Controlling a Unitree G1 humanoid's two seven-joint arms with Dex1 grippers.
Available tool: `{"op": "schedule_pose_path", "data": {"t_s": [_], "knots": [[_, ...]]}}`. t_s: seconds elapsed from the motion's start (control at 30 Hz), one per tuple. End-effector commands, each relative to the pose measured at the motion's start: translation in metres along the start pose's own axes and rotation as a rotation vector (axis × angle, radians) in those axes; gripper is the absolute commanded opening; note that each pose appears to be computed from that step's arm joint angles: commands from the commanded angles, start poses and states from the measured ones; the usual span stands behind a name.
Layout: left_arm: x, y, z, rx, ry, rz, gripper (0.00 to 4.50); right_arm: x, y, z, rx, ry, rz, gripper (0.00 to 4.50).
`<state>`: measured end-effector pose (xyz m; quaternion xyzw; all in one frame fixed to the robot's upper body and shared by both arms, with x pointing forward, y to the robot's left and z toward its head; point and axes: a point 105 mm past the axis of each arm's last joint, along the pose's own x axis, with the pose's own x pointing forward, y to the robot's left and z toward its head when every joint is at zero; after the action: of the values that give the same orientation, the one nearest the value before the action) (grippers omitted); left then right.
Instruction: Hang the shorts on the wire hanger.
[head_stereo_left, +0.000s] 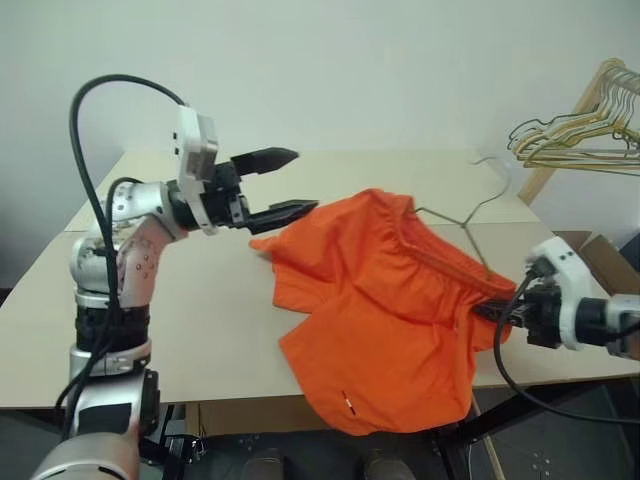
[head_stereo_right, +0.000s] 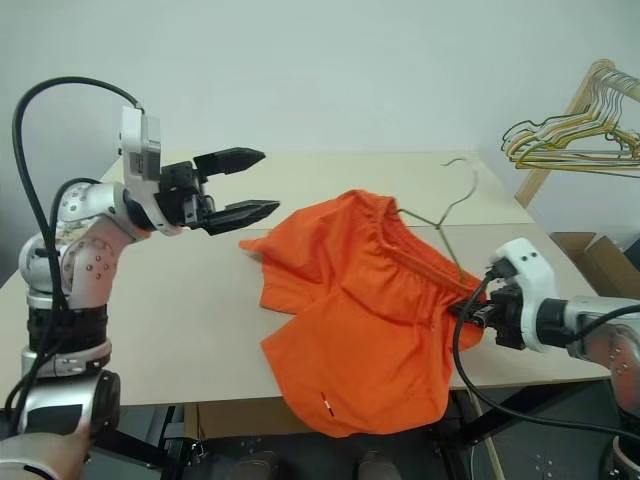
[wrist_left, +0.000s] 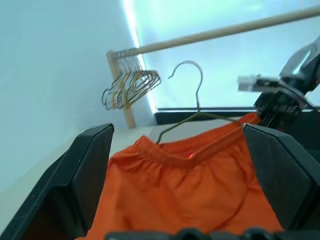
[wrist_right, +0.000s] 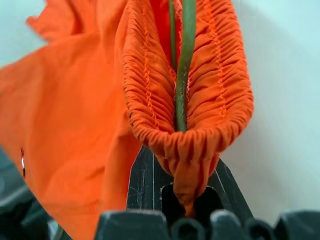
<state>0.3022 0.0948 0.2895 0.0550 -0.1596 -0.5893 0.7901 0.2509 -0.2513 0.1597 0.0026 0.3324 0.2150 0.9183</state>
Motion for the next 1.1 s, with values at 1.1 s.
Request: {"op": "schedule_pose_path", "data": {"t_s": [1.1], "knots": [[0.033,-0.020,0.025,-0.112,-0.154,-0.018,4.48,-0.078,-0.130,0.039,0.946,-0.537,-0.869,0.00]]}}
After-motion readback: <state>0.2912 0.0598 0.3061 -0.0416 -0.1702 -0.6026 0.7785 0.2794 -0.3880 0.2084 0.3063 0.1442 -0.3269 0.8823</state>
